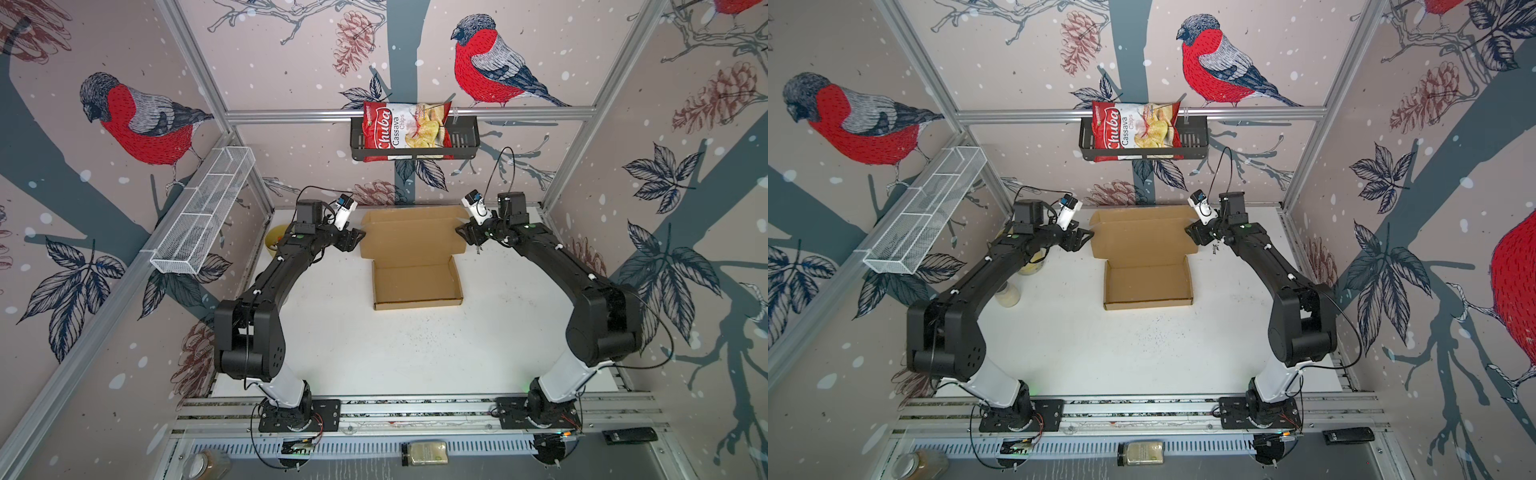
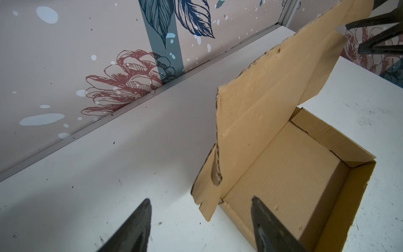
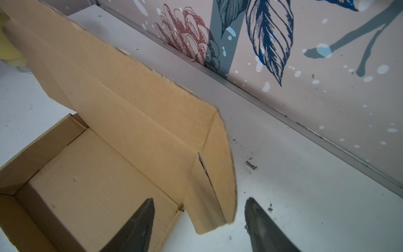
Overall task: Fold the paper box
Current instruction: 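Grip the lid's far edge with both grippers and tilt it toward the tray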
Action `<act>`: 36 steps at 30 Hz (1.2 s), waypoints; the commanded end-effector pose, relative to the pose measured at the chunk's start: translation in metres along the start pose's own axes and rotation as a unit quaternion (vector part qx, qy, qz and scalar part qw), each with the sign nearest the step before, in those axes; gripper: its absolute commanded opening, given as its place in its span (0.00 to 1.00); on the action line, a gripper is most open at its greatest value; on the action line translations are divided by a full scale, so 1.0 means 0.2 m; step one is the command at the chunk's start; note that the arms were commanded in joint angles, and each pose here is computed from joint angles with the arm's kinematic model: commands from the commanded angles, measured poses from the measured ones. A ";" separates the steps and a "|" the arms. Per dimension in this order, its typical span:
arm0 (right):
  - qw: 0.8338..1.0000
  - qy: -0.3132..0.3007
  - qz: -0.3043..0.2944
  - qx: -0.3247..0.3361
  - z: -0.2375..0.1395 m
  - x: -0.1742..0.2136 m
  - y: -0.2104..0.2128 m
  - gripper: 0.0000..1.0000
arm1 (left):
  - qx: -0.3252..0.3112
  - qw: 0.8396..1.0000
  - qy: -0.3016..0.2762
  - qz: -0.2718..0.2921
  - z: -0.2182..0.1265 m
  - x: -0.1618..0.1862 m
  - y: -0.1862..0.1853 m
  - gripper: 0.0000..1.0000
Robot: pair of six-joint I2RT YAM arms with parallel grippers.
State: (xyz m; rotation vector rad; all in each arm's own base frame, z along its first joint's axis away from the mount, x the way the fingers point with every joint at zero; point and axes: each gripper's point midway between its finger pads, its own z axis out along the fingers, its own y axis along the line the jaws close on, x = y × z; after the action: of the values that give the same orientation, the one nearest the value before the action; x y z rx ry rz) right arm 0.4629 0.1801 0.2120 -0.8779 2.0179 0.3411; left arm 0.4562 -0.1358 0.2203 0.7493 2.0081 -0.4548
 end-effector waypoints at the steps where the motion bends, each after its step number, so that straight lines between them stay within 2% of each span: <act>1: 1.000 0.002 -0.012 -0.025 0.03 0.02 0.02 0.66 | 0.029 0.999 0.017 0.013 0.03 0.02 -0.02 0.69; 6: 0.999 0.013 0.001 -0.039 0.08 0.05 0.01 0.61 | 0.057 0.998 0.020 0.004 0.08 0.01 -0.04 0.63; 10: 0.998 0.004 0.003 -0.057 0.09 0.04 0.05 0.57 | 0.056 0.998 0.016 -0.012 0.12 0.01 -0.03 0.57; 15: 0.998 0.001 0.004 -0.065 0.09 0.04 0.07 0.52 | 0.069 0.997 0.021 -0.011 0.17 0.02 -0.09 0.55; 21: 0.998 -0.002 0.011 -0.064 0.09 0.03 0.08 0.42 | 0.067 0.997 0.020 -0.030 0.19 0.02 -0.09 0.38; 24: 0.998 -0.009 0.012 -0.056 0.08 0.01 0.09 0.36 | 0.058 0.997 0.015 -0.044 0.20 0.01 -0.08 0.26; 27: 0.999 -0.015 0.016 -0.039 0.08 0.01 0.09 0.29 | 0.056 0.997 0.014 -0.057 0.21 0.01 -0.09 0.20; 36: 0.997 -0.036 0.047 0.043 0.05 -0.03 0.11 0.15 | 0.053 0.995 0.003 -0.079 0.22 -0.01 -0.20 0.11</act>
State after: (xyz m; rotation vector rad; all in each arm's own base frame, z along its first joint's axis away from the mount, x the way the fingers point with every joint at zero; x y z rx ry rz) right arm 0.4470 0.2023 0.1945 -0.8133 2.0347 0.3795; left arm 0.4544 -0.1856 0.1870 0.7029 2.1158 -0.6395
